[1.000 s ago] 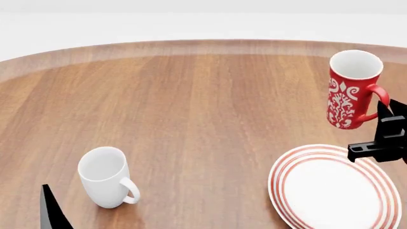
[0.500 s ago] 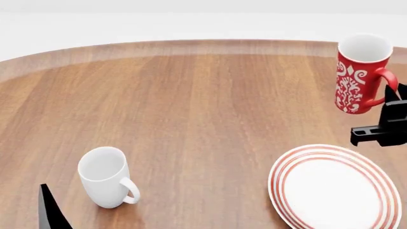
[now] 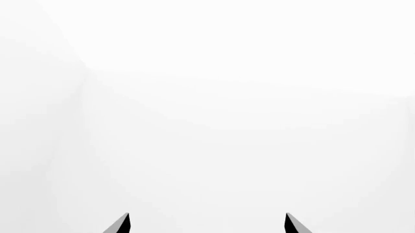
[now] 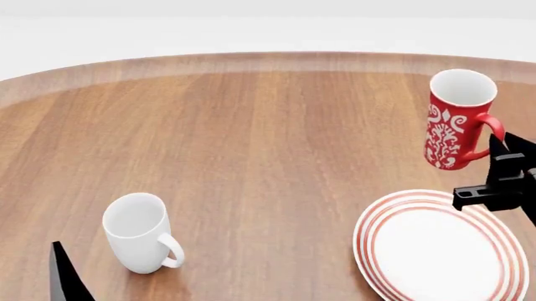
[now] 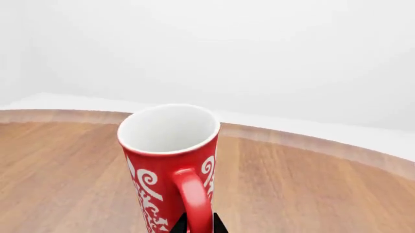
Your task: Pick up the red mug and put it on the plate
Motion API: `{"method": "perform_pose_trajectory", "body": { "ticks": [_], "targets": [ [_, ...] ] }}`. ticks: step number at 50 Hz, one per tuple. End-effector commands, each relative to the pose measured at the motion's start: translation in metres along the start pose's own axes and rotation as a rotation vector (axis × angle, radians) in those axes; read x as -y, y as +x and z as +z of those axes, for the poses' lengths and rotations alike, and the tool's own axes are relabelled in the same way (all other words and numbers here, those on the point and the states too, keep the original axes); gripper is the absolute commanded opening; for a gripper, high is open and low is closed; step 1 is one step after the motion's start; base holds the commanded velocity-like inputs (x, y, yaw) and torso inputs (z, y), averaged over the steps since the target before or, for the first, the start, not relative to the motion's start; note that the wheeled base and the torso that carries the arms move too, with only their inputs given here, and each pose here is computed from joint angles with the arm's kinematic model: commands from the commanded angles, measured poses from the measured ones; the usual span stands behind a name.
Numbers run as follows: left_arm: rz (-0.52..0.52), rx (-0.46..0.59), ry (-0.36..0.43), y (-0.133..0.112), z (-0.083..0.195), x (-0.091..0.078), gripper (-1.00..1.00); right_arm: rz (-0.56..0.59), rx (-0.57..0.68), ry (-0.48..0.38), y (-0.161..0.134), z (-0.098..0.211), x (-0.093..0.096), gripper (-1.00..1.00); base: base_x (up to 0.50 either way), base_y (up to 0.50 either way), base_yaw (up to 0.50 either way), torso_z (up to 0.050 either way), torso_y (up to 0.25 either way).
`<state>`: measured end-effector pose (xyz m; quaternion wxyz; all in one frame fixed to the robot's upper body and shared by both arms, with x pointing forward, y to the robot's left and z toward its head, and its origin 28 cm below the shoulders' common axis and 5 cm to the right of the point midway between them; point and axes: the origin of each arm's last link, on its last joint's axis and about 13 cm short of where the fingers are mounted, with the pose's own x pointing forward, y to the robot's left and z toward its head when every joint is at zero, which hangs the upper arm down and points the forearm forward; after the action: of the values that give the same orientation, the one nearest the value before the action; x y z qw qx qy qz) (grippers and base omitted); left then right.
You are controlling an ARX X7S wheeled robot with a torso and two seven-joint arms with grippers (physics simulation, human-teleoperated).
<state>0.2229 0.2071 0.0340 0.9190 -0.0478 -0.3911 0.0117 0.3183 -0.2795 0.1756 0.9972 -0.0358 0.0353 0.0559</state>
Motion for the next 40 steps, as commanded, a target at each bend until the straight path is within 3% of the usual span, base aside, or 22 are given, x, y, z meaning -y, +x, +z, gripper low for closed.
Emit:
{"method": "perform_pose_trajectory", "body": {
  "ticks": [1, 12, 24, 40],
  "targets": [
    [0.005, 0.001, -0.011, 0.000, 0.000, 0.000, 1.00, 0.021, 0.053, 0.094, -0.003, -0.006, 0.008, -1.00, 0.00, 0.00, 0.00, 0.000, 0.000],
    [0.005, 0.000, -0.012, 0.000, 0.000, 0.000, 1.00, 0.015, 0.045, 0.149, -0.005, -0.028, 0.013, -1.00, 0.00, 0.00, 0.00, 0.000, 0.000],
    [0.010, 0.000, -0.011, 0.000, 0.000, 0.000, 1.00, 0.027, 0.001, 0.140, -0.005, -0.045, 0.013, -1.00, 0.00, 0.00, 0.00, 0.001, 0.001],
    [-0.003, 0.013, -0.024, 0.002, 0.002, -0.001, 1.00, 0.037, 0.005, 0.123, -0.005, -0.045, 0.012, -1.00, 0.00, 0.00, 0.00, 0.000, 0.000]
  ]
}}
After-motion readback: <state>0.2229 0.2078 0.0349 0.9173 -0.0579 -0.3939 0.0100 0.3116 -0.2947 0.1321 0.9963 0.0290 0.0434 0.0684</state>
